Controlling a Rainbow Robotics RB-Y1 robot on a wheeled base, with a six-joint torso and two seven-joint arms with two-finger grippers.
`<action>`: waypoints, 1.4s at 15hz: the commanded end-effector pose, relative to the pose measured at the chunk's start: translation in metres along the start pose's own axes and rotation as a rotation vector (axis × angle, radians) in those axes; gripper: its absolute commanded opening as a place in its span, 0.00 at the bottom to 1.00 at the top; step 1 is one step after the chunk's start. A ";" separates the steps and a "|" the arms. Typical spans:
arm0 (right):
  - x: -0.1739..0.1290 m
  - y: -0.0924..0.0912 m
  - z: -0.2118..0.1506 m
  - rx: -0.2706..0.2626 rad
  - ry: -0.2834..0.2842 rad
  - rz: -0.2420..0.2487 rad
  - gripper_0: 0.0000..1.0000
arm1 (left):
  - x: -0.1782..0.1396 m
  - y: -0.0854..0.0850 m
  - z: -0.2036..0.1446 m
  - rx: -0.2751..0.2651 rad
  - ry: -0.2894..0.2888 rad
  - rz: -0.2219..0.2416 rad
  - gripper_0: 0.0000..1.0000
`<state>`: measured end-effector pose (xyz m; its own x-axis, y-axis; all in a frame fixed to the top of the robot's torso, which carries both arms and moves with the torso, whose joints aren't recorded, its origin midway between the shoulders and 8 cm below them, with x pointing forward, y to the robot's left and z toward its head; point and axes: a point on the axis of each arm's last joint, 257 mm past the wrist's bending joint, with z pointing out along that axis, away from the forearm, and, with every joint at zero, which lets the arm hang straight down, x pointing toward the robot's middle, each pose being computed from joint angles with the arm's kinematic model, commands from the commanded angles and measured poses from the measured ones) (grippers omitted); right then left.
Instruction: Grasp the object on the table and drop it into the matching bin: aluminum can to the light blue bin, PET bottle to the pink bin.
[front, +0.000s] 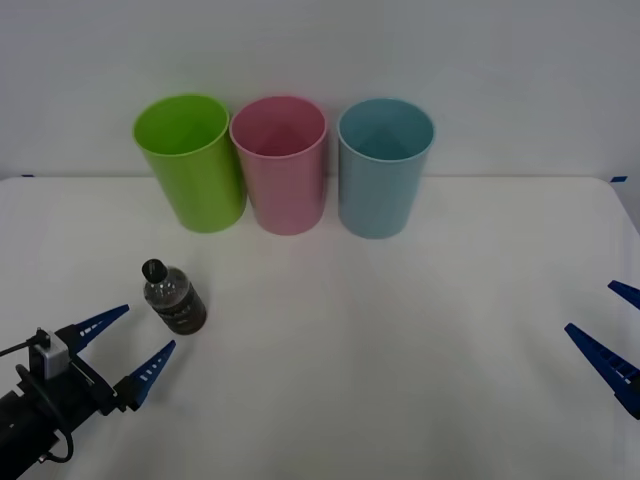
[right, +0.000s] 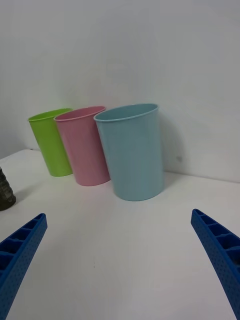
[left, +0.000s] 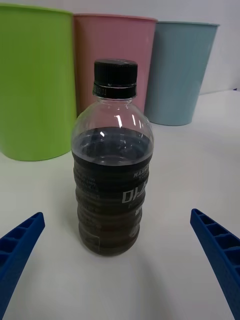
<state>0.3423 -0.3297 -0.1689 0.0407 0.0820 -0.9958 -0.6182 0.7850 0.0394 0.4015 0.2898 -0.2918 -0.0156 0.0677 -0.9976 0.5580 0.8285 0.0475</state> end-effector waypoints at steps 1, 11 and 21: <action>0.000 0.000 0.000 0.000 0.000 0.000 1.00 | -0.002 0.001 0.013 -0.012 -0.006 0.011 1.00; 0.000 0.000 0.000 0.000 0.000 0.000 1.00 | -0.001 0.004 0.061 0.004 -0.011 0.025 1.00; 0.000 0.000 0.000 0.000 0.000 0.000 1.00 | -0.003 0.000 0.081 0.026 -0.011 0.018 1.00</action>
<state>0.3423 -0.3297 -0.1689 0.0407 0.0820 -0.9958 -0.6182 0.7850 0.0394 0.4686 0.2441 -0.2934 0.0036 0.0761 -0.9971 0.5801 0.8120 0.0641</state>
